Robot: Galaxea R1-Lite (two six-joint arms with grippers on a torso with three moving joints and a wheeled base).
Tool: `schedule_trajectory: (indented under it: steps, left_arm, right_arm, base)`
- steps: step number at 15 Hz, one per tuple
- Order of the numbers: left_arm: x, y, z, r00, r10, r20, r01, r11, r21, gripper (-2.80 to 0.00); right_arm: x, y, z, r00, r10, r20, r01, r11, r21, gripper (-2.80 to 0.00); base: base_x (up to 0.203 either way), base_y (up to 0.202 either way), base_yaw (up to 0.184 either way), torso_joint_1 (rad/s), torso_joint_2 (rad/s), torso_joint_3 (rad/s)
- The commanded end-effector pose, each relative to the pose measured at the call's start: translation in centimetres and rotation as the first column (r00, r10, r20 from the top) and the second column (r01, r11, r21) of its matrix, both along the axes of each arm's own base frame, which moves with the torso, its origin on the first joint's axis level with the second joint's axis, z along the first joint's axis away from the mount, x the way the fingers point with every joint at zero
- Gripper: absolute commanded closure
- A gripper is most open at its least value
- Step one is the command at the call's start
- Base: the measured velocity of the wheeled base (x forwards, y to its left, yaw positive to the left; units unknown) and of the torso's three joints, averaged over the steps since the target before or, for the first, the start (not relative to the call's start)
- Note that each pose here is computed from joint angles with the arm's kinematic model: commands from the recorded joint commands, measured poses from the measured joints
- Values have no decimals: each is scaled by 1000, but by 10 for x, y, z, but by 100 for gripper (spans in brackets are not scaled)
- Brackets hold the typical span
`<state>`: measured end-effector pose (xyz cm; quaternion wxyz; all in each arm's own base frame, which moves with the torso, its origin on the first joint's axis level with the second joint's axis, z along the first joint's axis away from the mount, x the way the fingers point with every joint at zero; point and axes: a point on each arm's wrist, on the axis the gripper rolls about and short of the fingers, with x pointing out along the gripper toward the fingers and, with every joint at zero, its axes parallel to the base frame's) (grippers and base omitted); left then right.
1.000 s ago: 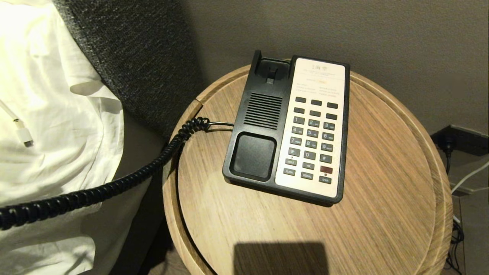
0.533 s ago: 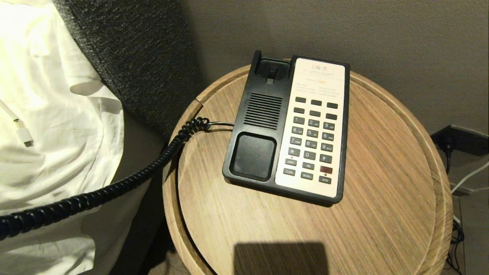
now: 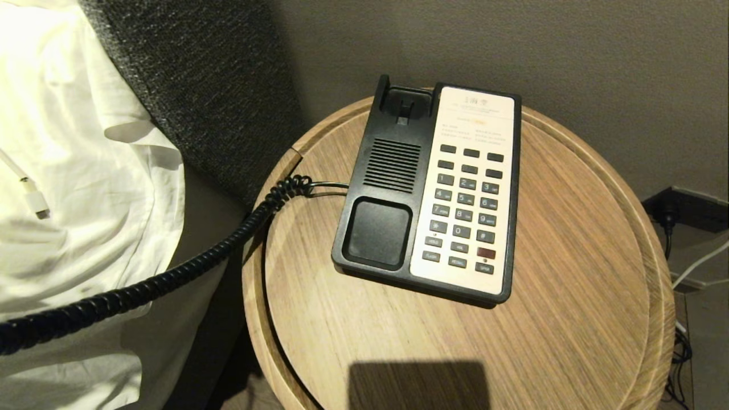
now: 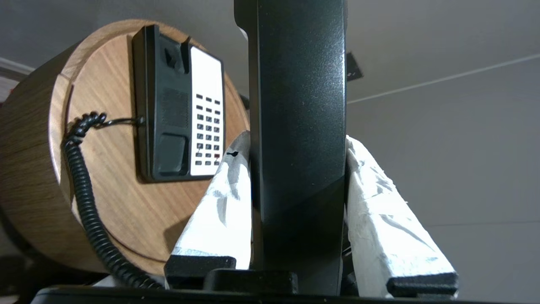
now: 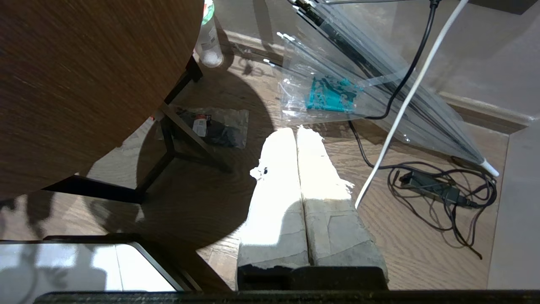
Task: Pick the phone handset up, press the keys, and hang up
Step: Dial the number
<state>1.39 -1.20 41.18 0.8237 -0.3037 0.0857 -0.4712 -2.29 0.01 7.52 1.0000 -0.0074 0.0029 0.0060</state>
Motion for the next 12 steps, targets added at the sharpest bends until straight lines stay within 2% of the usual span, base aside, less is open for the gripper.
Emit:
schedule_trajectory:
  steps: [1, 7, 9, 12]
  left_arm:
    - [0, 0, -3, 1000, 4, -2, -4, 1000, 9, 0]
    - [2, 6, -9, 1000, 6, -2, -6, 1000, 10, 0]
    - [1, 3, -6, 1000, 8, -3, -8, 1000, 7, 0]
    - [0, 1, -6, 1000, 7, -1, -7, 1000, 12, 0]
  right_arm:
    - [0, 0, 0, 1000, 2, 1, -2, 1000, -8, 0]
    - [0, 0, 1, 1000, -2, 10, 2, 1000, 5, 0]
    - [-8, 0, 23, 997, 11, 75, -14, 999, 33, 0]
    - [-36, 1, 63, 995, 48, 91, -57, 994, 92, 0]
  base:
    - [0, 0, 0, 0, 0, 0]
    - [0, 0, 0, 0, 0, 0]
    - [0, 0, 0, 0, 0, 0]
    - [0, 0, 0, 0, 0, 0]
